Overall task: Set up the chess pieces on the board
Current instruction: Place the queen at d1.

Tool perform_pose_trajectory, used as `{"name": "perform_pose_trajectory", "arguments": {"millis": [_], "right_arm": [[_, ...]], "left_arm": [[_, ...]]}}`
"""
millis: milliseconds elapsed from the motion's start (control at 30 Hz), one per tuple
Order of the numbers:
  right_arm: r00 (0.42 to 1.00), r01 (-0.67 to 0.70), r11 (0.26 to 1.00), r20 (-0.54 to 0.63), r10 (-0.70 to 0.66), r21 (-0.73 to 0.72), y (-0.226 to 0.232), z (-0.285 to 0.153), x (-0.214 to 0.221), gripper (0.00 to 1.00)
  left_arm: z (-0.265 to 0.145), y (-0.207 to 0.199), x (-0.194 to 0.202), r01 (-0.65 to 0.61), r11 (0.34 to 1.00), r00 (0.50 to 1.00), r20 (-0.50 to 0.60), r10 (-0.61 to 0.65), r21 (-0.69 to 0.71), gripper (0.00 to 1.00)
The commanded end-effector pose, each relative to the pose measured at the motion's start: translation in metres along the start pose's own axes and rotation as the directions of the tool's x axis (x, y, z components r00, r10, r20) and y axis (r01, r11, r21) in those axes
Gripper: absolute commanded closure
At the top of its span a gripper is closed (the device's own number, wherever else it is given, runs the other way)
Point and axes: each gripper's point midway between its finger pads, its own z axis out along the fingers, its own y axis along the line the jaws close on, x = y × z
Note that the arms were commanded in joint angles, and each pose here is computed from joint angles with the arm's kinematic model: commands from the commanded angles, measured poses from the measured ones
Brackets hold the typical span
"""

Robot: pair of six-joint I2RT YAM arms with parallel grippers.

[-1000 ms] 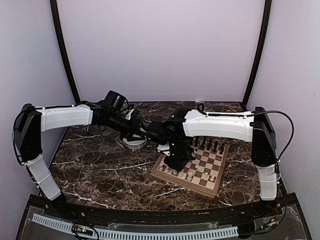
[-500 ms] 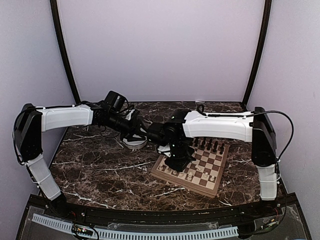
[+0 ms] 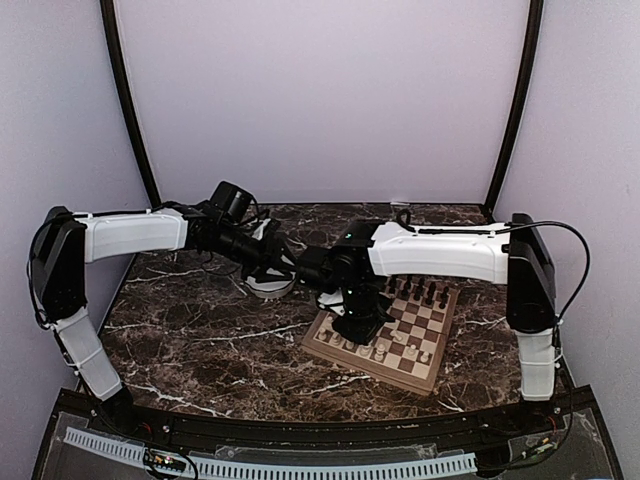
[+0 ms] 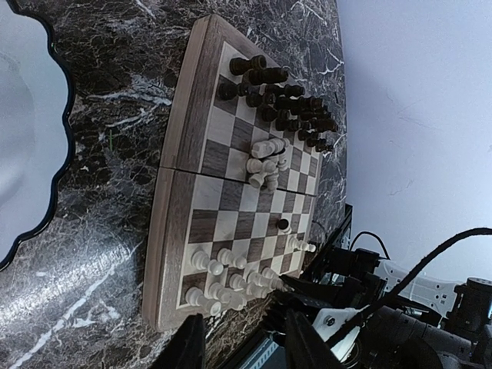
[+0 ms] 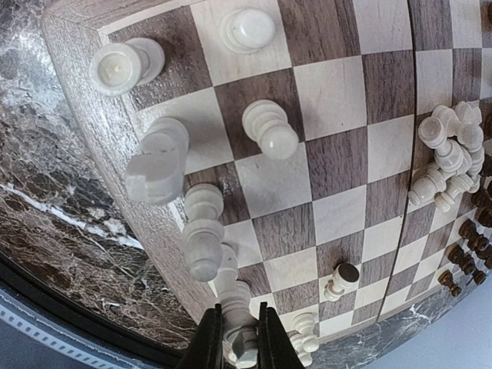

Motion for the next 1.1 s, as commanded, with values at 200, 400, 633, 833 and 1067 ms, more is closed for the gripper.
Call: {"name": "perform_pose_trajectory", "arguments": {"millis": [200,400,633,833,1067], "right_arm": [[1.000,-0.004,1.000,0.028,0.004,0.004,0.000,-0.006,-0.007,0.77],[0.999,-0.010,1.000,0.040,0.011,-0.008,0.001,-0.012,-0.007,0.71],[0.993,-0.041,0.996,0.108,0.050,-0.079,0.000,-0.038,-0.013,0.69],[0.964,-0.165,0.980,0.191,0.184,-0.112,-0.040,-0.053,-0.006,0.69],[0.952,-0.244,0.965,0.165,0.256,-0.093,-0.071,-0.019,0.013,0.76]], "left_arm": [[-0.004,-0.009,-0.005,-0.014,1.000,1.000,0.005,0.014,0.021,0.62],[-0.003,-0.007,-0.005,-0.012,1.000,1.000,0.004,0.012,0.018,0.62],[-0.005,-0.011,-0.007,-0.019,1.000,1.000,0.010,0.019,0.022,0.62],[-0.012,-0.022,-0.014,-0.075,0.997,0.997,0.039,0.074,0.022,0.62],[-0.033,-0.040,-0.021,-0.181,0.983,0.978,0.109,0.179,0.007,0.62]]}}
